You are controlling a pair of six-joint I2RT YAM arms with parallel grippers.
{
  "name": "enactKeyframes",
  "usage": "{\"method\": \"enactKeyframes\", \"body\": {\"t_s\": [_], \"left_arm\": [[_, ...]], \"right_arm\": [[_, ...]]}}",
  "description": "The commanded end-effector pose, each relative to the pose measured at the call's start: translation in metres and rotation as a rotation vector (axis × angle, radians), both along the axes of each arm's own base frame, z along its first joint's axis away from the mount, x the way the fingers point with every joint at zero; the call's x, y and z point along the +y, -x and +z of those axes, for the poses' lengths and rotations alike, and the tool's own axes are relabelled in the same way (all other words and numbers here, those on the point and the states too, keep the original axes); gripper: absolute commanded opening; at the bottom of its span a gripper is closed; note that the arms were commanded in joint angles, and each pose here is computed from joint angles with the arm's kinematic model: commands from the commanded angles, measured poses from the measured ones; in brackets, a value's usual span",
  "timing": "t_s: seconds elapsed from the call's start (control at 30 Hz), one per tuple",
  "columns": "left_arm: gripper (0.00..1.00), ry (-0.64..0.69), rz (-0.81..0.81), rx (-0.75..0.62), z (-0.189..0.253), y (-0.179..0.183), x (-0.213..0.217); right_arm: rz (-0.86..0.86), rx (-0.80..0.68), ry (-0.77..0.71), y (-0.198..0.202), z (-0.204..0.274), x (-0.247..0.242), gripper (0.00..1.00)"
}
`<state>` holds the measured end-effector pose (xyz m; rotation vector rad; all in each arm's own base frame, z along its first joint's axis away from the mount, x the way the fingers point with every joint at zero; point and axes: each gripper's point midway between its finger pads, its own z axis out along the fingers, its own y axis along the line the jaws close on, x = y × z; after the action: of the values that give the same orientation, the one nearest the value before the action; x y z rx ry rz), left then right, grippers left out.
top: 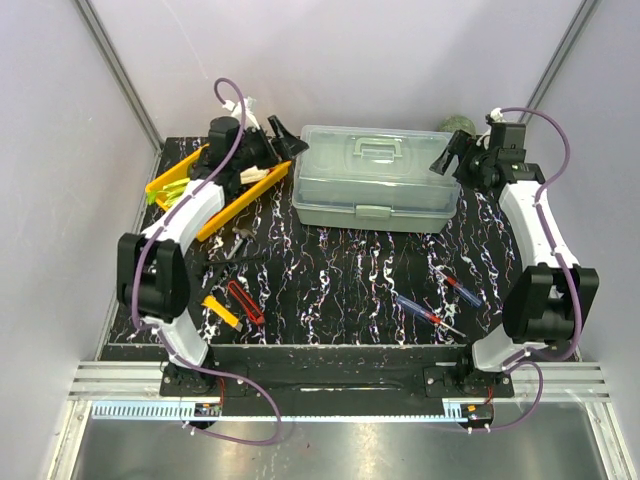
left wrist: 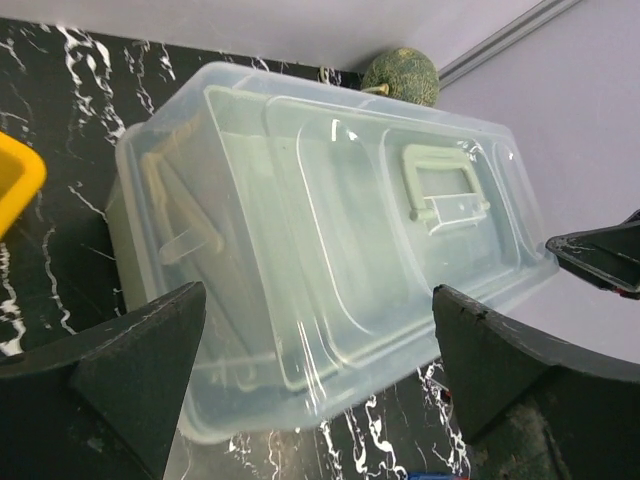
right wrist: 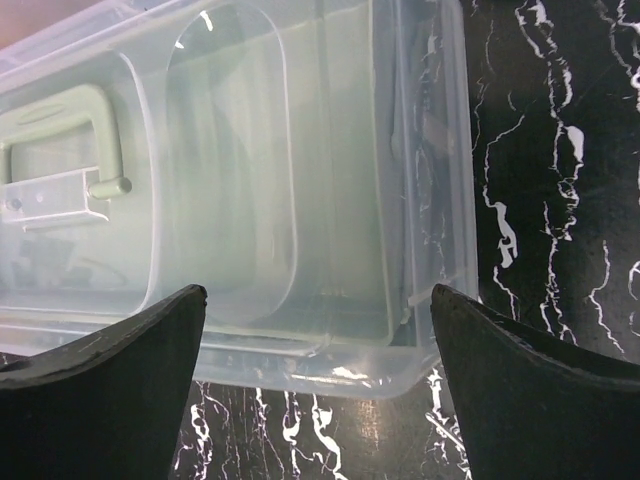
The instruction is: Pack the tool kit
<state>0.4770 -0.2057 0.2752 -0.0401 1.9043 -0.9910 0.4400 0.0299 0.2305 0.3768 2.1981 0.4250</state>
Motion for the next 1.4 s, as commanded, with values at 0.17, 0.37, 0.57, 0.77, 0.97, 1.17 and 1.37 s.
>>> {"method": "enactKeyframes", "body": {"t_s": [0.17, 0.37, 0.57, 0.77, 0.97, 1.17, 1.37], "left_arm": [[0.99, 0.032, -0.075, -0.045, 0.002, -0.037, -0.043], [0.99, 0.015, -0.137, -0.039, -0.014, -0.045, -0.059], [0.99, 0.032, -0.225, -0.053, -0.018, -0.045, -0.081], [0.99, 0.017, -0.172, -0.062, -0.014, -0.064, -0.083], [0.99, -0.124, 0.054, -0.146, 0.027, -0.085, -0.043], [0.99, -0.161, 0.197, -0.189, 0.078, -0.075, 0.006], [0.99, -0.168, 0.246, -0.091, 0.068, -0.035, 0.034]], "right_arm": [[-0.024, 0.024, -0.167, 0.002, 0.002, 0.018, 0.82], [-0.011, 0.067, -0.271, 0.026, -0.004, 0.038, 0.64], [0.075, 0.069, -0.285, 0.056, 0.001, 0.076, 0.58], [-0.107, 0.078, -0.229, 0.089, -0.005, 0.062, 0.61], [-0.38, -0.047, -0.088, 0.1, 0.016, 0.005, 0.85], [-0.337, -0.148, 0.027, 0.081, 0.062, -0.005, 0.99], [-0.234, -0.214, 0.062, 0.035, 0.083, 0.001, 0.99]]}}
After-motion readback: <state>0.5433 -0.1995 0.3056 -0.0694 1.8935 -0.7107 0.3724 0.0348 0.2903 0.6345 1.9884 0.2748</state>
